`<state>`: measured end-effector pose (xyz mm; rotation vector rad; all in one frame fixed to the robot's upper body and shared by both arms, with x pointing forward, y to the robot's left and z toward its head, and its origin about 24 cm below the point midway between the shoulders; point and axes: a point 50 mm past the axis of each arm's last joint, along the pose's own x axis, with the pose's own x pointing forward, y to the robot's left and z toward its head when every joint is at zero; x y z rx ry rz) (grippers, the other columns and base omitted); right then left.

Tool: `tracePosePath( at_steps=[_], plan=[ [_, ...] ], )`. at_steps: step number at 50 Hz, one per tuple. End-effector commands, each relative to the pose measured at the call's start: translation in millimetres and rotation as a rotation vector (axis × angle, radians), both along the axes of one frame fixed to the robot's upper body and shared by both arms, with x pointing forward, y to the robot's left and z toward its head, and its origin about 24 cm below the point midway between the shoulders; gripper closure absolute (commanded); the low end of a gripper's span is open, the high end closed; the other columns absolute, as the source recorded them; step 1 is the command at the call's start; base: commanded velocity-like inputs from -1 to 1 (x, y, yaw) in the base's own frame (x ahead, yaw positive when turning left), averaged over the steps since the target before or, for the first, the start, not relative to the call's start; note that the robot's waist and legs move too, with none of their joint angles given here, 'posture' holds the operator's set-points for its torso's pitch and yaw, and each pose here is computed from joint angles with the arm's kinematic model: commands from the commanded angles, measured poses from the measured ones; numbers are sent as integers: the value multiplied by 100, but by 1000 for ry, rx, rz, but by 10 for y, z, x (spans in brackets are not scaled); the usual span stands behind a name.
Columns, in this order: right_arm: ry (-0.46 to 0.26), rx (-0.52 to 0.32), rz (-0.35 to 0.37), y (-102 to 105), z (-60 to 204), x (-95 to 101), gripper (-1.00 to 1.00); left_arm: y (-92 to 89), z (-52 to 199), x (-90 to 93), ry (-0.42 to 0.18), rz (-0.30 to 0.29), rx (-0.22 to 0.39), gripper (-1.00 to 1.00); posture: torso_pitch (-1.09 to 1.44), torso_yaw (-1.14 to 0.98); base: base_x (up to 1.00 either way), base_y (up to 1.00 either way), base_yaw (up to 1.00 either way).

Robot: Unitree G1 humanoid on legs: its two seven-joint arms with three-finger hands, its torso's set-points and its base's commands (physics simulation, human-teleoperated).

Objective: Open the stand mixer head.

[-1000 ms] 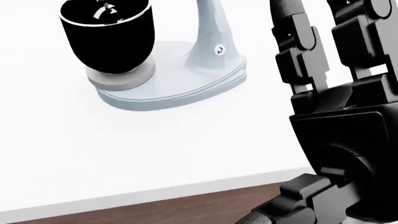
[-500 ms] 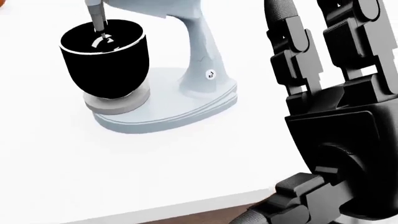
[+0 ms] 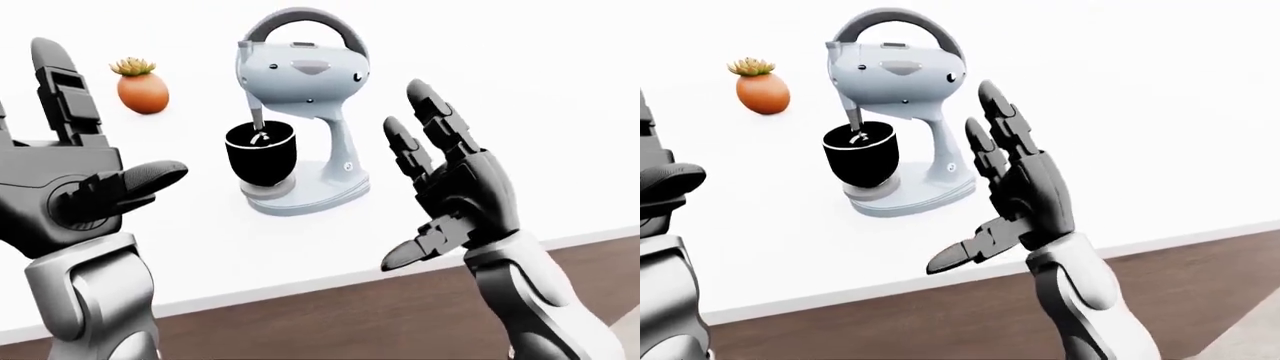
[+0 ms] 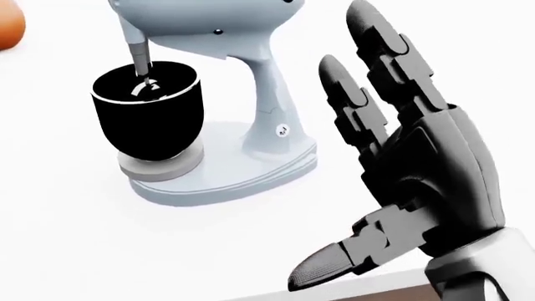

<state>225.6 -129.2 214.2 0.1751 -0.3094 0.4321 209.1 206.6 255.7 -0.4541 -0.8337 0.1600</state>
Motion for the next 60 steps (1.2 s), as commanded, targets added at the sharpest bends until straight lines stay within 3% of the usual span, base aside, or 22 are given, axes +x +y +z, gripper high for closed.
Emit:
tracePosePath(
  at_steps=[1,8,15,22,32,38,60],
  plan=[
    [-69,-14,3,2,95,-34,-100,-20,85,-41,-53,-7,14,-99,-28,0,0,0,0],
    [-64,-39,-8,-11,103,84,-100,-23,78,-36,-50,-7,12,-99,-28,0,0,0,0],
    [15,-58,33,5,27,245,-100,-31,92,-32,-52,-10,14,-99,-28,0,0,0,0],
    [51,-83,19,-22,-51,366,-100,-32,97,-23,-53,-13,10,-99,-28,0,0,0,0],
    [56,-95,76,123,-124,368,-100,-13,92,-22,-53,-9,4,-100,-28,0,0,0,0],
    [98,-70,106,189,-103,463,-100,-25,111,-38,-58,-10,6,-99,-28,0,0,0,0],
    [153,-116,100,181,-312,631,-100,-11,116,-41,-58,-3,4,-99,-28,0,0,0,0]
  ],
)
